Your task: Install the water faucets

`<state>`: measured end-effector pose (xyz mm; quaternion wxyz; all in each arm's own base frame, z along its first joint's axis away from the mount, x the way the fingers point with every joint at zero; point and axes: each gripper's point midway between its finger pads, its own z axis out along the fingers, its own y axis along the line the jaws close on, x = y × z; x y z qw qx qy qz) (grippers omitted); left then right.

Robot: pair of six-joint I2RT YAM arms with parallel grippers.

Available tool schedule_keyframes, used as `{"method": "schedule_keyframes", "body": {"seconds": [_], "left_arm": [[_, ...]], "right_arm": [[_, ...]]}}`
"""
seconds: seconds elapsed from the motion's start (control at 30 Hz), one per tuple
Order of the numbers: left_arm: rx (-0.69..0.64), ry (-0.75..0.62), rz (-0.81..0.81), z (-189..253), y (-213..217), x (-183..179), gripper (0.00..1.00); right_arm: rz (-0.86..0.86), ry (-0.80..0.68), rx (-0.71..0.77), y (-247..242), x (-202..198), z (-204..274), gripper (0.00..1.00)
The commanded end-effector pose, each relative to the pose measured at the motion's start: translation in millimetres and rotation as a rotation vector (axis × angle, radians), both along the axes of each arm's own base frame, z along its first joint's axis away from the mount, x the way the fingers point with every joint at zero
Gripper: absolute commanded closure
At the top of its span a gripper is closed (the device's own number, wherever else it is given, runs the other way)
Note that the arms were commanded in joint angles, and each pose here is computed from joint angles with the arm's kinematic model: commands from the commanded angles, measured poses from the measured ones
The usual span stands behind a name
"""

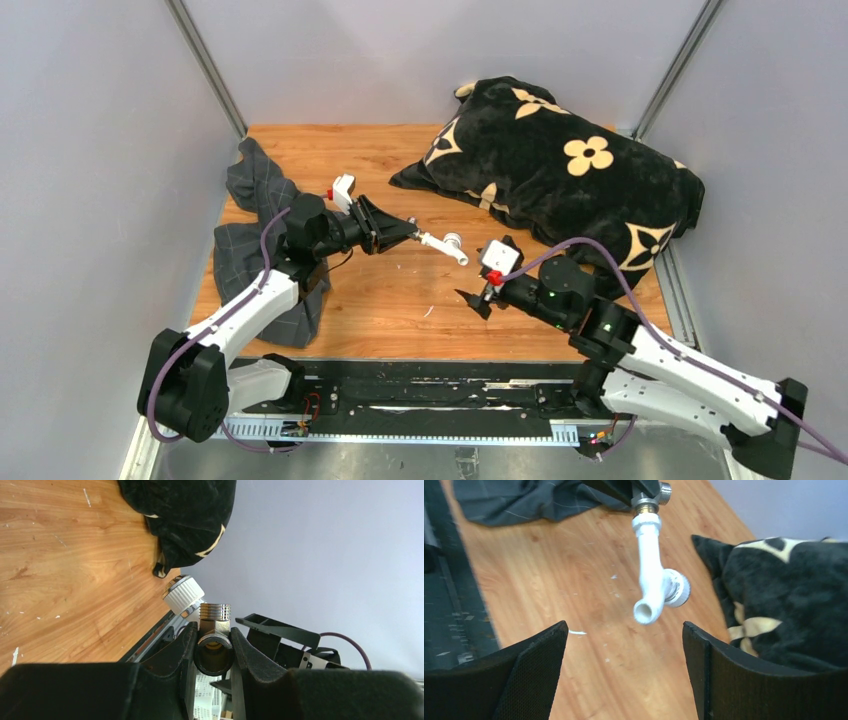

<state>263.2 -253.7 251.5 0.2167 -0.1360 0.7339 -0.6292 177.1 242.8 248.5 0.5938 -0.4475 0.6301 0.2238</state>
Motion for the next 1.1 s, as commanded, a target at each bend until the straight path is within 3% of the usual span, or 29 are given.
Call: {"method": "schedule_keyframes", "body": {"seconds": [0.0,0.27,0.47,0.57,0.7,0.77,0.9,1.07], "left_arm": [[-0.037,-0.035,-0.010,20.1,-1.9,2.3,1.00],[-0.037,-0.038,-0.013,22.8,-3.1,4.1,1.00],[-0.039,-0.039,-0.016,23.8,-3.4,3.8,1.00],[-0.039,-0.042,-0.015,24.2,-2.8,3.3,1.00],[-0.042,-0.047,-0.017,26.1,-2.7,1.5,1.00],[-0.042,-0.045,-0.015,25.3,-2.1,1.5,1.00],[-0.038,-0.045,-0.018,23.2,-2.3,0.5,1.00],[-0.058,-0.053,-0.012,23.5,-1.7,0.9,1.00]], "right_arm": [[-0.076,-0.283,-0.073,9.7,34.7,20.7,0.16],[-0.123,-0.340,-0.128,27.1,60.6,2.7,0.20],[-0.121,-0.318,-0.145,37.4,66.9,-13.5,0.47],[-0.114,-0.306,-0.146,40.6,67.0,-19.4,0.53],[-0.101,-0.288,-0.146,43.5,65.8,-24.3,0.77],[-0.093,-0.265,-0.126,45.6,63.7,-24.1,0.96],[-0.104,-0.123,-0.016,50.1,57.8,-21.8,0.99],[-0.023,0.281,0.269,59.5,33.9,-8.9,1.00]]}}
